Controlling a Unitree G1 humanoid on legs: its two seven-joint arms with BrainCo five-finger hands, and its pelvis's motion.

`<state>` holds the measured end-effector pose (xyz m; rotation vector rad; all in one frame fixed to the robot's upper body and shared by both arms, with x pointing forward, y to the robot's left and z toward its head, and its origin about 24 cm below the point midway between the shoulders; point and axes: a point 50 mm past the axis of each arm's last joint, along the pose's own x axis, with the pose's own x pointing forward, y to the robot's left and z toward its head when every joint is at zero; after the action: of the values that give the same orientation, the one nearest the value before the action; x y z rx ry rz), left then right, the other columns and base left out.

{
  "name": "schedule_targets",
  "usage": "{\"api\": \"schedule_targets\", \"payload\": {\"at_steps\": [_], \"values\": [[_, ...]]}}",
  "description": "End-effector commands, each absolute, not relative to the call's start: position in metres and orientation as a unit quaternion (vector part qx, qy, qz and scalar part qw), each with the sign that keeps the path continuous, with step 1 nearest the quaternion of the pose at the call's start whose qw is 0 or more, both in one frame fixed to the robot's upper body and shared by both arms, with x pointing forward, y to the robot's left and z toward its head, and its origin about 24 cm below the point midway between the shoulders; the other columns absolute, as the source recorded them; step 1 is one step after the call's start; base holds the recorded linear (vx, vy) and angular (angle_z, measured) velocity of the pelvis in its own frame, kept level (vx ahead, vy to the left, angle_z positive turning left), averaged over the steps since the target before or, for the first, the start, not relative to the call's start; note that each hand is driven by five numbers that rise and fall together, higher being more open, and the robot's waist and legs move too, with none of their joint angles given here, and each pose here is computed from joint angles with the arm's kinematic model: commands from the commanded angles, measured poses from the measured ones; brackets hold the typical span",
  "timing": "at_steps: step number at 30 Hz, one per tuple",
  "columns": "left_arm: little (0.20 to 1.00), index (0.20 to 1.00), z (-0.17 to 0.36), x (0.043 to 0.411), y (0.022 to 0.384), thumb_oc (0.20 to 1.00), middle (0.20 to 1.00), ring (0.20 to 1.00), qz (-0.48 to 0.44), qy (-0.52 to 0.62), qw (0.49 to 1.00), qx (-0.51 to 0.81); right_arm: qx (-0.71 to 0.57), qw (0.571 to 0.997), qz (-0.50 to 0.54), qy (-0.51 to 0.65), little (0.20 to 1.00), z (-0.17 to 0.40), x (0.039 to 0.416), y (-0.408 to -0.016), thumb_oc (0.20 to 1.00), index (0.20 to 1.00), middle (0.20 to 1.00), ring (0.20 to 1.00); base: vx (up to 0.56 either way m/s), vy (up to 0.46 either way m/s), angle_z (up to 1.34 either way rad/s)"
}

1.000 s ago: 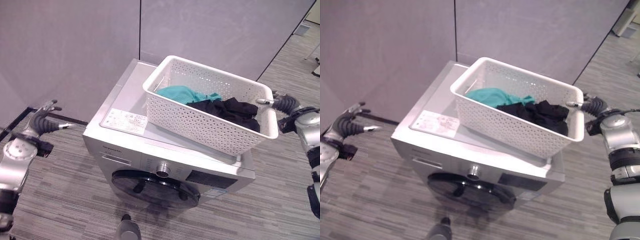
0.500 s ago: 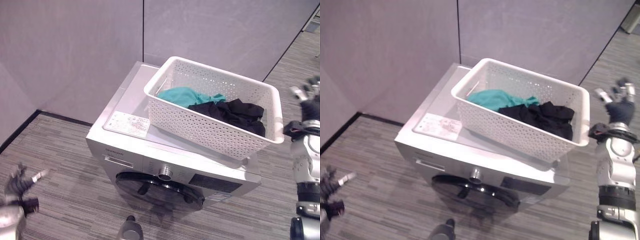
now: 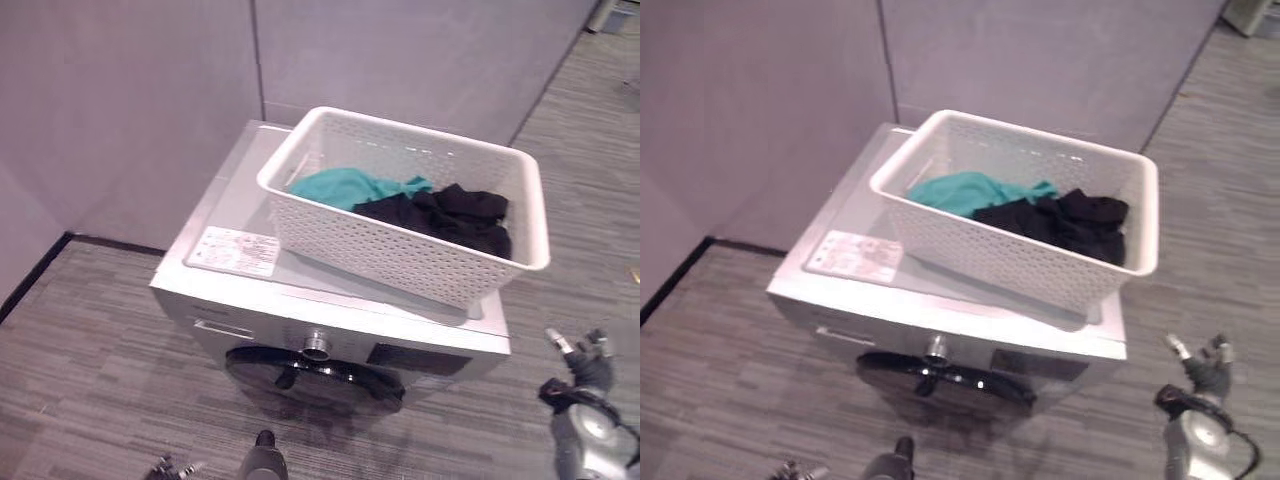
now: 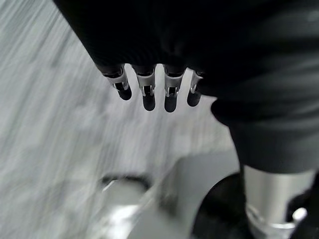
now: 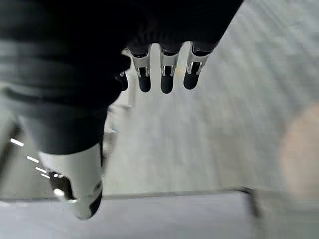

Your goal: Grab the laundry basket,head to the washer,open it,put in the laundry and shut it.

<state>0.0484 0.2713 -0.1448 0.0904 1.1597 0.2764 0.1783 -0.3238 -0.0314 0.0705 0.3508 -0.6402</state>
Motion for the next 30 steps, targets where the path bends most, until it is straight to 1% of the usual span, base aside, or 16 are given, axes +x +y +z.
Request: {"api": "schedule_targets", "payload": {"at_steps": [1,2,4,5,7,8,11,15,16,17,19,20,21,24,28,30], "values": [[1.0,1.0,-0.145,0.046,0.285,1.0,1.0,1.0,0.145,0.558,0.814,0.069,-0.036,0.949,-0.266,0.165,1.0,-0.017,0.186,-0.332,1.0,1.0,1.0,1.0,-0.09,-0.16,-0.04],[1.0,1.0,-0.151,0.041,0.278,1.0,1.0,1.0,0.142,0.577,0.801,0.066,-0.083,0.94,-0.233,0.237,1.0,-0.042,0.18,-0.32,1.0,1.0,1.0,1.0,-0.1,-0.206,0.0],[1.0,1.0,-0.153,0.041,0.276,1.0,1.0,1.0,0.143,0.583,0.797,0.066,-0.093,0.938,-0.211,0.258,1.0,-0.05,0.18,-0.312,1.0,1.0,1.0,1.0,-0.09,-0.144,0.07],[1.0,1.0,-0.158,0.044,0.268,1.0,1.0,1.0,0.135,0.597,0.787,0.079,-0.082,0.935,-0.15,0.31,1.0,-0.076,0.181,-0.281,1.0,1.0,1.0,1.0,-0.11,-0.129,0.06],[1.0,1.0,-0.159,0.046,0.265,1.0,1.0,1.0,0.125,0.598,0.787,0.089,-0.087,0.931,-0.12,0.334,1.0,-0.086,0.178,-0.27,1.0,1.0,1.0,1.0,-0.13,-0.117,0.11],[1.0,1.0,-0.158,0.061,0.261,1.0,1.0,1.0,0.117,0.582,0.797,0.108,-0.127,0.918,-0.075,0.369,1.0,-0.099,0.177,-0.257,1.0,1.0,1.0,1.0,-0.2,-0.099,0.17],[1.0,1.0,-0.153,0.09,0.256,1.0,1.0,1.0,0.113,0.546,0.821,0.127,-0.173,0.887,-0.021,0.427,1.0,-0.12,0.171,-0.237,1.0,1.0,1.0,1.0,-0.15,-0.117,0.39],[1.0,1.0,-0.153,0.091,0.256,1.0,1.0,1.0,0.114,0.545,0.821,0.126,-0.173,0.888,-0.021,0.426,1.0,-0.12,0.172,-0.236,1.0,1.0,1.0,1.0,-0.07,-0.023,0.46],[1.0,1.0,-0.15,0.108,0.249,1.0,1.0,1.0,0.088,0.523,0.833,0.159,-0.223,0.868,0.021,0.444,1.0,-0.127,0.169,-0.225,1.0,1.0,1.0,1.0,-0.27,-0.087,0.12],[1.0,1.0,-0.147,0.116,0.249,1.0,1.0,1.0,0.087,0.511,0.838,0.167,-0.251,0.862,0.045,0.437,1.0,-0.128,0.173,-0.218,1.0,1.0,1.0,1.0,-0.34,-0.115,0.27],[1.0,1.0,-0.146,0.12,0.248,1.0,1.0,1.0,0.086,0.501,0.844,0.17,-0.268,0.86,0.065,0.429,1.0,-0.127,0.175,-0.212,1.0,1.0,1.0,1.0,-0.15,0.009,0.72],[1.0,1.0,-0.148,0.111,0.245,1.0,1.0,1.0,0.083,0.506,0.839,0.183,-0.302,0.858,0.121,0.398,1.0,-0.121,0.181,-0.198,1.0,1.0,1.0,1.0,-0.09,0.225,0.8],[1.0,1.0,-0.153,0.101,0.239,1.0,1.0,1.0,0.064,0.519,0.829,0.201,-0.327,0.853,0.129,0.385,1.0,-0.118,0.18,-0.202,1.0,1.0,1.0,1.0,-0.13,0.293,0.55],[1.0,1.0,-0.153,0.103,0.236,1.0,1.0,1.0,0.053,0.521,0.82,0.232,-0.366,0.859,0.092,0.345,1.0,-0.103,0.191,-0.218,1.0,1.0,1.0,1.0,-0.1,0.25,0.49],[1.0,1.0,-0.154,0.103,0.235,1.0,1.0,1.0,0.014,0.518,0.813,0.267,-0.355,0.878,0.03,0.32,1.0,-0.085,0.196,-0.244,1.0,1.0,1.0,1.0,-0.08,0.2,0.82],[1.0,1.0,-0.155,0.095,0.237,1.0,1.0,1.0,0.01,0.525,0.808,0.269,-0.363,0.877,0.019,0.313,1.0,-0.079,0.196,-0.252,1.0,1.0,1.0,1.0,-0.07,0.173,0.62]]}}
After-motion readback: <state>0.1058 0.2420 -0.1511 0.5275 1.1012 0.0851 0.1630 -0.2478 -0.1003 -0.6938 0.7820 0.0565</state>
